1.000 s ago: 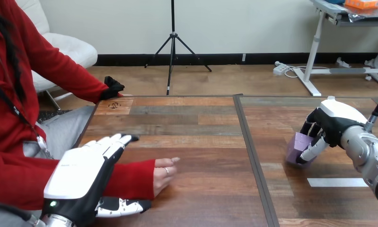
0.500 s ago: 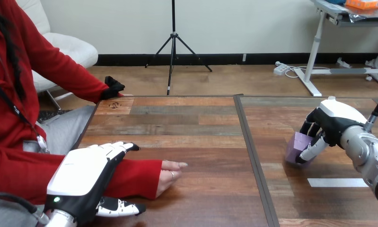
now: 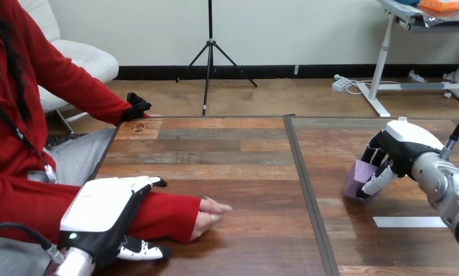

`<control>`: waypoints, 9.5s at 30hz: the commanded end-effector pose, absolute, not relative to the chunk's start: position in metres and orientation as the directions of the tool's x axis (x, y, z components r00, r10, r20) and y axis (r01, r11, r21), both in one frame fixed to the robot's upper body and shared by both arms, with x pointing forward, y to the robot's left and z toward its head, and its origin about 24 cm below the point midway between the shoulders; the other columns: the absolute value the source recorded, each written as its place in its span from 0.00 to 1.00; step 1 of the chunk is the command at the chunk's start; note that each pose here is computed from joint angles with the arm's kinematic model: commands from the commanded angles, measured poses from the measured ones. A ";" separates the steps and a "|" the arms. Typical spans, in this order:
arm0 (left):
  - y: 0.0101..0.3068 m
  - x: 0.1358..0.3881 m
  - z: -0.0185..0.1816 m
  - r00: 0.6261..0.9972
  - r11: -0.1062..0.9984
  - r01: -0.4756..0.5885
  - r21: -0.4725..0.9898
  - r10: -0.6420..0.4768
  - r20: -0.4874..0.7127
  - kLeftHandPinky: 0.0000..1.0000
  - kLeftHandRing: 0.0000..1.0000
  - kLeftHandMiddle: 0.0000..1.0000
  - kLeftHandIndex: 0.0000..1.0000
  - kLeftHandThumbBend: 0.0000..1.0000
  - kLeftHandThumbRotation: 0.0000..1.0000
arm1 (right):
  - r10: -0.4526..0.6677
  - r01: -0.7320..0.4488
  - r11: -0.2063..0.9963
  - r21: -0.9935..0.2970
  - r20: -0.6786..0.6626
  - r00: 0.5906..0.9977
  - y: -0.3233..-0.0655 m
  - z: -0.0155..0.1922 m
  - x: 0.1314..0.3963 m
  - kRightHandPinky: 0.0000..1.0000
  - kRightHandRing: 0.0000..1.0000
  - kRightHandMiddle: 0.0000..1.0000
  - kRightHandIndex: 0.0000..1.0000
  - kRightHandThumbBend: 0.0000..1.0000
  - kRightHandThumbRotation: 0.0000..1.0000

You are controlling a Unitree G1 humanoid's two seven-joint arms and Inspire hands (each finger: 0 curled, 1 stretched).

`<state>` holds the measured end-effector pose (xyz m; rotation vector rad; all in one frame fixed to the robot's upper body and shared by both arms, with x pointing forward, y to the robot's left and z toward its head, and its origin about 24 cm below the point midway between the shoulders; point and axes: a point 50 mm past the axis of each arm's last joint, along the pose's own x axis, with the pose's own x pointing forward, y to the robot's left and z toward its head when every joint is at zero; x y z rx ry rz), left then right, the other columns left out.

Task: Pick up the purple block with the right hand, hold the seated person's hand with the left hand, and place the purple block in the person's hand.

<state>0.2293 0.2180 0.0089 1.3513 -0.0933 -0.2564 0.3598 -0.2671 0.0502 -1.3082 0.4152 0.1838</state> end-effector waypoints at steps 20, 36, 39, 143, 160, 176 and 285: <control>0.214 0.260 0.010 0.978 0.153 0.021 0.988 -0.208 0.012 0.76 0.76 0.76 0.74 0.93 0.10 | -0.048 -0.264 0.292 -0.919 -0.290 0.956 -0.251 0.073 0.375 0.46 0.54 0.57 0.51 0.69 0.00; 0.205 0.267 0.001 0.977 0.160 -0.008 0.987 -0.208 0.042 0.73 0.72 0.72 0.70 0.90 0.06 | -0.037 -0.257 0.293 -0.921 -0.279 0.960 -0.251 0.073 0.374 0.43 0.52 0.56 0.51 0.69 0.00; 0.202 0.268 0.000 0.976 0.148 -0.005 0.989 -0.216 0.037 0.73 0.71 0.71 0.69 0.87 0.06 | -0.037 -0.258 0.296 -0.920 -0.281 0.959 -0.251 0.073 0.374 0.44 0.52 0.56 0.51 0.69 0.00; 0.177 0.270 0.016 0.957 0.408 -0.036 0.912 -0.249 0.149 0.36 0.41 0.44 0.41 0.68 0.00 | 0.151 -0.211 0.427 -0.879 -0.161 0.975 -0.203 0.085 0.379 0.41 0.44 0.48 0.50 0.71 0.00; 0.175 0.274 0.040 0.940 0.482 -0.133 0.866 -0.217 0.265 0.32 0.38 0.41 0.40 0.66 0.00 | 0.244 -0.203 0.472 -0.858 -0.094 0.965 -0.182 0.096 0.373 0.40 0.43 0.47 0.50 0.68 0.00; 0.174 0.279 0.066 0.907 0.523 -0.222 0.823 -0.199 0.371 0.34 0.39 0.43 0.43 0.65 0.00 | 0.306 -0.189 0.493 -0.850 -0.034 0.951 -0.166 0.106 0.365 0.35 0.37 0.44 0.48 0.65 0.00; 0.157 0.296 0.100 0.859 0.556 -0.275 0.784 -0.225 0.461 0.36 0.43 0.49 0.48 0.78 0.01 | 0.556 -0.320 0.559 -0.765 0.059 0.829 -0.111 0.132 0.321 0.32 0.37 0.42 0.47 0.64 0.00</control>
